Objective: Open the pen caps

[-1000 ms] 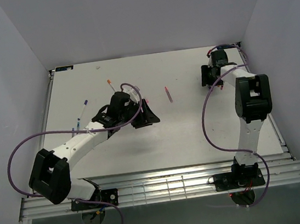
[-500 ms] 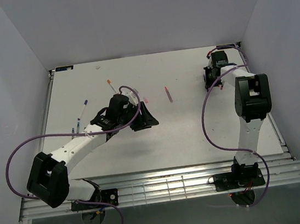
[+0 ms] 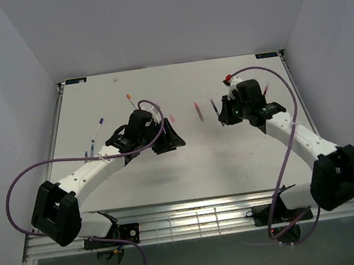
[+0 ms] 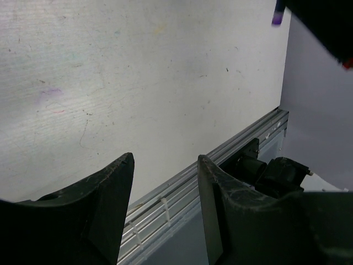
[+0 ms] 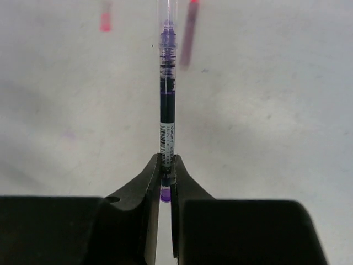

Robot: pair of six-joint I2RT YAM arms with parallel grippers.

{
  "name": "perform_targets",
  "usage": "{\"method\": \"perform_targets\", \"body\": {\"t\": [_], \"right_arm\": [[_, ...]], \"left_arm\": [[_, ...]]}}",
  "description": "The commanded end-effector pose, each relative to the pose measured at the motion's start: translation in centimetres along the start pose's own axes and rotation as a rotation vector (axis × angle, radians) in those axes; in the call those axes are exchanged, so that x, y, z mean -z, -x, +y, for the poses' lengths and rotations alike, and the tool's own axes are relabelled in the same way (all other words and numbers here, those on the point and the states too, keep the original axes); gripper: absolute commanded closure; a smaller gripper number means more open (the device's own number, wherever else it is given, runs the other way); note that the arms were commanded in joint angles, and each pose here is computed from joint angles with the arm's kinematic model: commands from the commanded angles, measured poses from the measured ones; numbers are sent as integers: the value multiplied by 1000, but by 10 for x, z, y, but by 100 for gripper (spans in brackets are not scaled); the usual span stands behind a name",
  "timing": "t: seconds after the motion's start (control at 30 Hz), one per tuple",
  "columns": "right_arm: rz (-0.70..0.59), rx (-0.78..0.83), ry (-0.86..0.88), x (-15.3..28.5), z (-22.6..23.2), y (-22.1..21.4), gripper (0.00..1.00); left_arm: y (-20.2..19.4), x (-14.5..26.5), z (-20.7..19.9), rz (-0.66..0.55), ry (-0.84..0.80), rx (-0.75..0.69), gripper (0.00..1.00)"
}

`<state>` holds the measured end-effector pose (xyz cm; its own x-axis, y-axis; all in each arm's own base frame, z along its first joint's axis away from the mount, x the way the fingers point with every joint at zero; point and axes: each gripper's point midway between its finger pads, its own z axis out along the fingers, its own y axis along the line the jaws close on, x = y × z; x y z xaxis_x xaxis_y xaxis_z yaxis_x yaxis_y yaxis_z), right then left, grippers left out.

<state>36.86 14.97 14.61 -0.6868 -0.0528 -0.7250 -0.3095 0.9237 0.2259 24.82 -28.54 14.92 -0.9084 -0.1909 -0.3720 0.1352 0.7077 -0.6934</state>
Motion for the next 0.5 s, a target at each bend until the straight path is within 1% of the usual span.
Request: {"method": "perform_targets", "body": {"t": [0.0,0.1,0.2,0.27,0.33,0.37,0.47], "right_arm": [[13,-26,85,24,31,-40,92],[15,-4,186,48,63,-74,92],[4,4,258,69,78,-93,92],[2,3,292,79,83,-102,92],[1,-13,332,85,90,-107,92],[-4,-12,373,91,97,-108,92],[0,-25,440,96,109,-113,92]], "left_arm": [[20,4,-17,-58,-18,6,40],[24,1,-23,-62,-32,23,40],[25,-2,-29,-60,-59,54,40],[25,-2,-38,-53,-106,78,40],[21,-5,-38,-41,-122,101,40],[22,-6,-43,-40,-152,102,39],[19,-13,-45,-14,-180,134,35]]}}
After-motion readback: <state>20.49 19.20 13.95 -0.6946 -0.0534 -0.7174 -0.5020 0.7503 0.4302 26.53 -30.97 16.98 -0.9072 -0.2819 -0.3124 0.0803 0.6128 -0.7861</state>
